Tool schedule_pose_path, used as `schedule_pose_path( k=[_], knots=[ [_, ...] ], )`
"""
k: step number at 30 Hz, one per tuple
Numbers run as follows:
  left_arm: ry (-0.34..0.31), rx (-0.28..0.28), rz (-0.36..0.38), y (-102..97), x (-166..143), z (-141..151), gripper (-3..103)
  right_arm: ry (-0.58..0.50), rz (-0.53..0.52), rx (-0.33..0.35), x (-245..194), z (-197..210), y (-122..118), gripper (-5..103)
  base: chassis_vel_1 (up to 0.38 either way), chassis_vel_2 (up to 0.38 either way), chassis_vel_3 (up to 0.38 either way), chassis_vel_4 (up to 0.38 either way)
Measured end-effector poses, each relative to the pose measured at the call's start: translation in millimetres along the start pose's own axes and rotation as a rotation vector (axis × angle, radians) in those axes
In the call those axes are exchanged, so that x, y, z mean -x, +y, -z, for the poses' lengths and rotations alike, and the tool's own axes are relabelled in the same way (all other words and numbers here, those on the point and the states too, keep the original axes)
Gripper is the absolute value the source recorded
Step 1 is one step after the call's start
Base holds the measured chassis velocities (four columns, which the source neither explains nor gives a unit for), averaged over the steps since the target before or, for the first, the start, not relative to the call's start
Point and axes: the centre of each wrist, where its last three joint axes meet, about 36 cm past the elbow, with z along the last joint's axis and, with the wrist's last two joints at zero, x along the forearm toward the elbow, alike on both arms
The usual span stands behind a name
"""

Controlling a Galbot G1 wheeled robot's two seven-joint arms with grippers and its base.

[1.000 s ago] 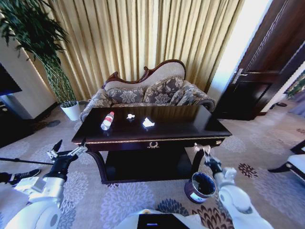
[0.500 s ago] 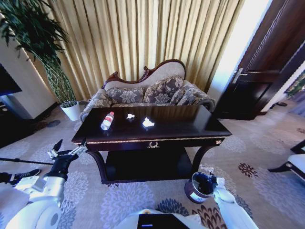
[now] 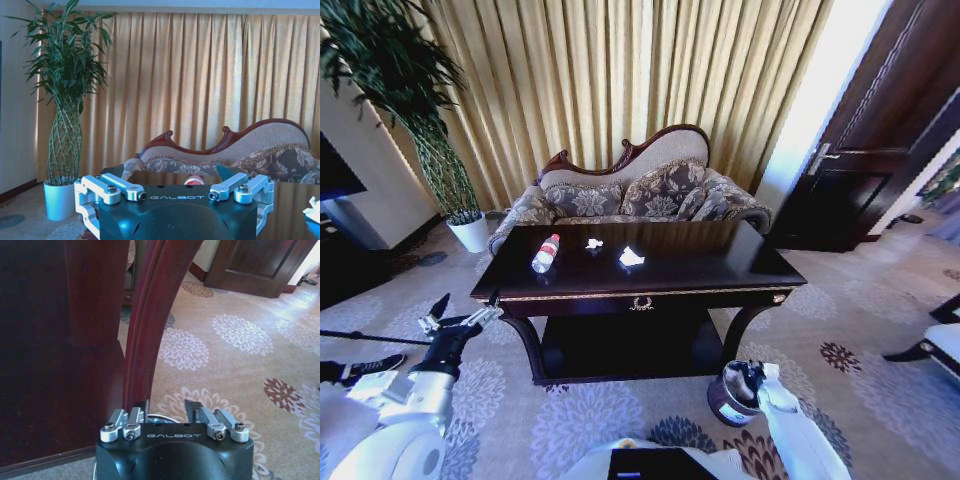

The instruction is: Move to the front of the table and place the trash on the table into the trash bin.

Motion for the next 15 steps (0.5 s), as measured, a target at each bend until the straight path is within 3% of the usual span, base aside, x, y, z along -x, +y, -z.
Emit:
schedule_pose_path(
  k=[2,8,12,14,15],
  knots=[
    [-0.001,-0.001,0.0,-0.2,0.1,0.0,100,-0.006,-0.003,-0.002,-2.0,-0.1,-2.4,54,0.0,0.0,0.0,0.0],
    [-0.001,0.0,0.0,0.0,-0.2,-0.1,100,-0.004,-0.009,0.001,-4.6,-4.4,-6.8,70,0.0,0.0,0.0,0.0],
    [0.0,-0.002,0.002,0.0,-0.6,-0.4,100,-0.016,-0.006,0.016,-8.4,-10.0,-7.6,91,0.0,0.0,0.0,0.0],
    [0.0,-0.003,0.002,-0.1,-0.6,-0.6,100,-0.021,-0.004,0.023,-10.0,-9.5,-7.5,91,0.0,0.0,0.0,0.0],
    [0.0,-0.003,0.001,-0.2,-0.6,-0.6,100,-0.04,-0.005,0.036,-13.5,-4.9,-8.0,98,0.0,0.0,0.0,0.0]
  ],
)
